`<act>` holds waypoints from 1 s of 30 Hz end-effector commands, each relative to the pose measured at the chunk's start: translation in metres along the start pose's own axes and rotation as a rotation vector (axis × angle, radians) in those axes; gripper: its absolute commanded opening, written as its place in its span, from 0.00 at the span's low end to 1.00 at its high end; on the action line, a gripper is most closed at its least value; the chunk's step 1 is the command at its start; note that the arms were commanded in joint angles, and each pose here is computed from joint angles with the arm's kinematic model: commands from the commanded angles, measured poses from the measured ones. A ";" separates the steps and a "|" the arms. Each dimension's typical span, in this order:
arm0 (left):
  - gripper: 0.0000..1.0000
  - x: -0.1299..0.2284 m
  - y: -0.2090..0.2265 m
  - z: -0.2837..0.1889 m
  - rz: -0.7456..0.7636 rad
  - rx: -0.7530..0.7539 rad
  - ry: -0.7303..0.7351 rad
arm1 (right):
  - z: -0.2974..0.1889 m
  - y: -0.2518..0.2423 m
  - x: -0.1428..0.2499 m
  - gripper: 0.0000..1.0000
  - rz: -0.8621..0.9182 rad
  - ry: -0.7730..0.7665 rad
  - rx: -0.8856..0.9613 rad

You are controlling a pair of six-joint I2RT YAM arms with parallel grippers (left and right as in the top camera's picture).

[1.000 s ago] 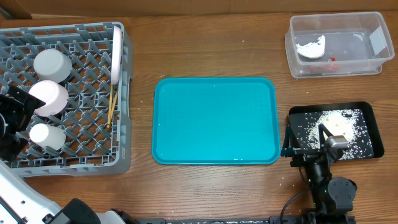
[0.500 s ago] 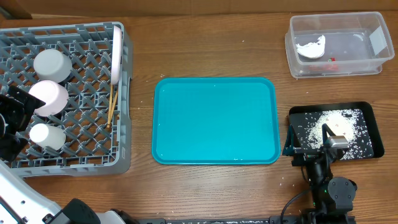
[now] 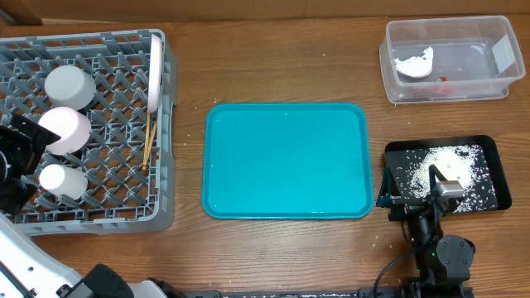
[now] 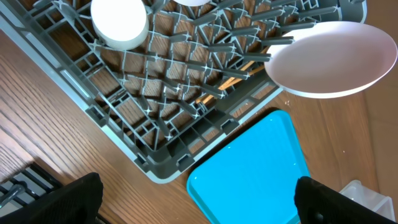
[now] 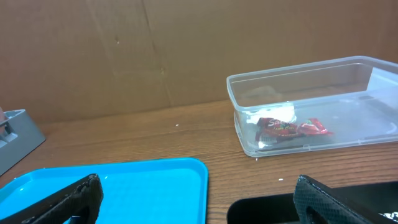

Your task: Sort waste into correct bins and load items into the dishwasher

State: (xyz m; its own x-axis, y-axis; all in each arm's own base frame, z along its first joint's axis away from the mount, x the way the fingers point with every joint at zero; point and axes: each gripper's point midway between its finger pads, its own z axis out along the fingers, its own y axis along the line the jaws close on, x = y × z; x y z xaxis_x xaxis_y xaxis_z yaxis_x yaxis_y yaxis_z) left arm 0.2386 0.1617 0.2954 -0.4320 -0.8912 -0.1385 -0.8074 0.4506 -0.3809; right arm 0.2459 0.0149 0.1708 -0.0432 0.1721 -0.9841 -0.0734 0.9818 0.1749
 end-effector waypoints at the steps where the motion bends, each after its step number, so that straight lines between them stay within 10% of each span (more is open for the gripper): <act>1: 1.00 0.001 0.000 -0.002 -0.016 0.003 -0.005 | 0.000 0.000 0.001 1.00 -0.004 -0.007 0.000; 13: 1.00 0.009 0.020 0.001 0.047 -0.124 -0.056 | 0.000 0.000 0.001 1.00 -0.005 -0.007 0.000; 30: 1.00 0.143 -0.018 0.124 0.644 0.366 -0.430 | 0.000 0.000 0.001 0.99 -0.004 -0.007 0.000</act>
State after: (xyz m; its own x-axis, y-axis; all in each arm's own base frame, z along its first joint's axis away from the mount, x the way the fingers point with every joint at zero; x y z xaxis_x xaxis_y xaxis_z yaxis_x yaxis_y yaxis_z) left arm 0.2513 0.0285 0.2019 -0.5048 -0.4654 -0.7270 -0.2698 0.8851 -0.3793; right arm 0.2459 0.0149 0.1709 -0.0428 0.1717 -0.9842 -0.0735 0.9819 0.1745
